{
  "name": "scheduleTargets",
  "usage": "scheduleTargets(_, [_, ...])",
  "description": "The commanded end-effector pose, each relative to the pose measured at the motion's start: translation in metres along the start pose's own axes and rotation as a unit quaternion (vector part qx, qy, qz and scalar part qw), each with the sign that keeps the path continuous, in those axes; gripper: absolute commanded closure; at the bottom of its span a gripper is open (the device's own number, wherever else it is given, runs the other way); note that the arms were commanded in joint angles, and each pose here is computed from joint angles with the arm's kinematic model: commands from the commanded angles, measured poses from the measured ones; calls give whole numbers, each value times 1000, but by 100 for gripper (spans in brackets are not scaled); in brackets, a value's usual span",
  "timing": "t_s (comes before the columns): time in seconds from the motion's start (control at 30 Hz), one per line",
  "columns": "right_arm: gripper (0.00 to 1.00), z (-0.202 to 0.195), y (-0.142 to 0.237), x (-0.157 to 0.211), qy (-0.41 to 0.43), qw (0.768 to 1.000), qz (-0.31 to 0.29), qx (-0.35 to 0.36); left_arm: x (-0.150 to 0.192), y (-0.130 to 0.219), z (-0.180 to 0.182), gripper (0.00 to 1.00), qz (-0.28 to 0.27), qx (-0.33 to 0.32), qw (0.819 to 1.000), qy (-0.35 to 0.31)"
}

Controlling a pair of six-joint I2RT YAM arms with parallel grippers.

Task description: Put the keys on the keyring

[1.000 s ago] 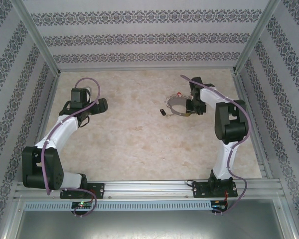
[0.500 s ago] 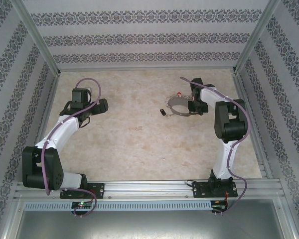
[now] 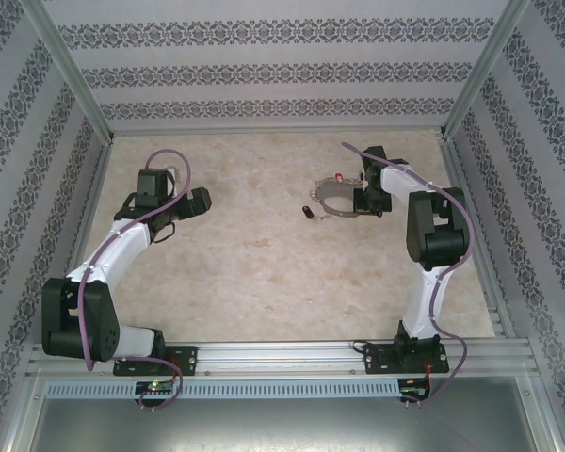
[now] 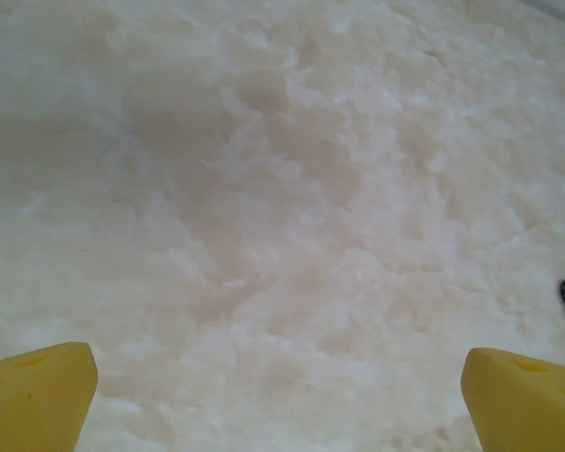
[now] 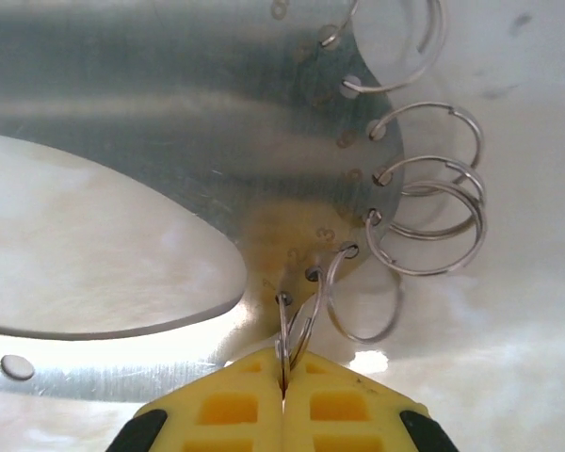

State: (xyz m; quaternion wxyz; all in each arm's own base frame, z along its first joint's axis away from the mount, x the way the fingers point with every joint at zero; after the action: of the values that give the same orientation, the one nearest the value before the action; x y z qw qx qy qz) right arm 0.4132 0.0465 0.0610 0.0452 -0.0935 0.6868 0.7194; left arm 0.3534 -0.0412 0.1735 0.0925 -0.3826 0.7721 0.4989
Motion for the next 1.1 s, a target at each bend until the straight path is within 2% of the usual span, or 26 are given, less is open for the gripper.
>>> scheduleTargets(0.0, [100, 23, 29, -10, -49, 993, -42, -95, 8, 1, -21, 0, 26, 56, 996, 56])
scheduleTargets(0.1, [100, 44, 41, -14, -94, 978, -61, -175, 16, -2, -31, 0, 44, 76, 992, 91])
scheduleTargets(0.3, [100, 74, 50, -23, -140, 953, -69, -258, 26, -13, -70, 0, 63, 121, 984, 116])
scheduleTargets(0.4, [100, 92, 53, -28, -151, 941, -72, -295, 29, -24, -89, 7, 74, 133, 980, 127])
scheduleTargets(0.53, [100, 112, 52, -31, -153, 935, -74, -311, 38, -40, -119, 10, 75, 177, 970, 149])
scheduleTargets(0.63, [100, 126, 47, -29, -152, 934, -69, -317, 42, -58, -137, 12, 93, 167, 968, 165])
scheduleTargets(0.83, [100, 143, 41, -21, -139, 935, -61, -321, 39, -99, -160, 8, 102, 167, 956, 218])
scheduleTargets(1.07, [100, 155, 39, -13, -129, 933, -53, -331, 43, -131, -182, 8, 104, 145, 963, 199])
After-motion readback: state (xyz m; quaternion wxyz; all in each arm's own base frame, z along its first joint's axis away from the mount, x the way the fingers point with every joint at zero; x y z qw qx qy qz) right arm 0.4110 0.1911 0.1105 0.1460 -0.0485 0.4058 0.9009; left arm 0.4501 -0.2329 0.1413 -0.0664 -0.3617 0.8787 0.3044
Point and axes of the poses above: each hand's point on the last joint's axis, 136 mm out from that joint toward the fingers, its own y axis back along the fingers, its own z axis along the line the jaws close on, x = y × z, the point moved 4 cm from there along y, back along the fingers, and after that the axes turned 10 degrees about y, right-handed, at the moved point
